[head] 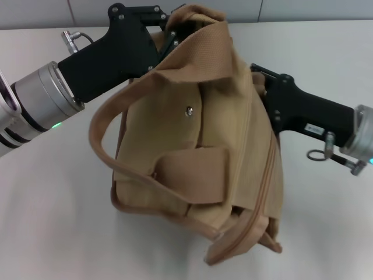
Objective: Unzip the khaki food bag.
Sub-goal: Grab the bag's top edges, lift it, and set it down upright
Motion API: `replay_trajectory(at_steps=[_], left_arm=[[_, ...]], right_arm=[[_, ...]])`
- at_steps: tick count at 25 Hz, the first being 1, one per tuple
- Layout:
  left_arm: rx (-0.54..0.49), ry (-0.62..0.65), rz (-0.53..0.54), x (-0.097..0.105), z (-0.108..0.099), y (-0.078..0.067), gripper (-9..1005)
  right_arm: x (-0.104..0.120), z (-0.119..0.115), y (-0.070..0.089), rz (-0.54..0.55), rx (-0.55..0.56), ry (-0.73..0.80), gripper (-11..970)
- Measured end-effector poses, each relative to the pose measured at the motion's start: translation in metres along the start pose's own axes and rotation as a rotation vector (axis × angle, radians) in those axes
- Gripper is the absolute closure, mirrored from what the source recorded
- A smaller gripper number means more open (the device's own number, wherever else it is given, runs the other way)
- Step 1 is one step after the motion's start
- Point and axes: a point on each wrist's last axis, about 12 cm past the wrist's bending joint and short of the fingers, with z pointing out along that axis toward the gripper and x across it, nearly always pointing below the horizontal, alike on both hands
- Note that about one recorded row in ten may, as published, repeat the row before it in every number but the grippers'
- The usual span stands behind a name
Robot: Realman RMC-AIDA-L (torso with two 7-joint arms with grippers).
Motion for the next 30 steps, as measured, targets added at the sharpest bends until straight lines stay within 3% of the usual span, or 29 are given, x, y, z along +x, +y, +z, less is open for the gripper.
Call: replay_trajectory(at_steps=[2, 12, 19, 22, 30], left_arm=[[-0.007, -0.003, 0.000, 0.000, 0.000, 0.001, 938], [-0.022, -0.004, -0.001, 0.000, 0.000, 0.002, 937], [-0.021, -0.006, -0.002, 0.000, 0.001, 0.002, 937], [-0.021, -0.006, -0.002, 0.000, 0.001, 0.002, 937], [-0.018, -0.008, 0.003, -0.001, 0.002, 0.003, 937]], right_arm=[[0.001, -0.025, 0.003, 0.009, 0.067, -0.079, 121], [-0.003, -0.064, 0.016, 0.000, 0.145, -0.306, 147], [-0.004, -0.069, 0.017, -0.033, 0.158, -0.329, 165], [-0.007, -0.071, 0.009, -0.091, 0.231, -0.333, 173], [-0.005, -0.062, -0.003, -0.207, 0.279, -0.253, 194]])
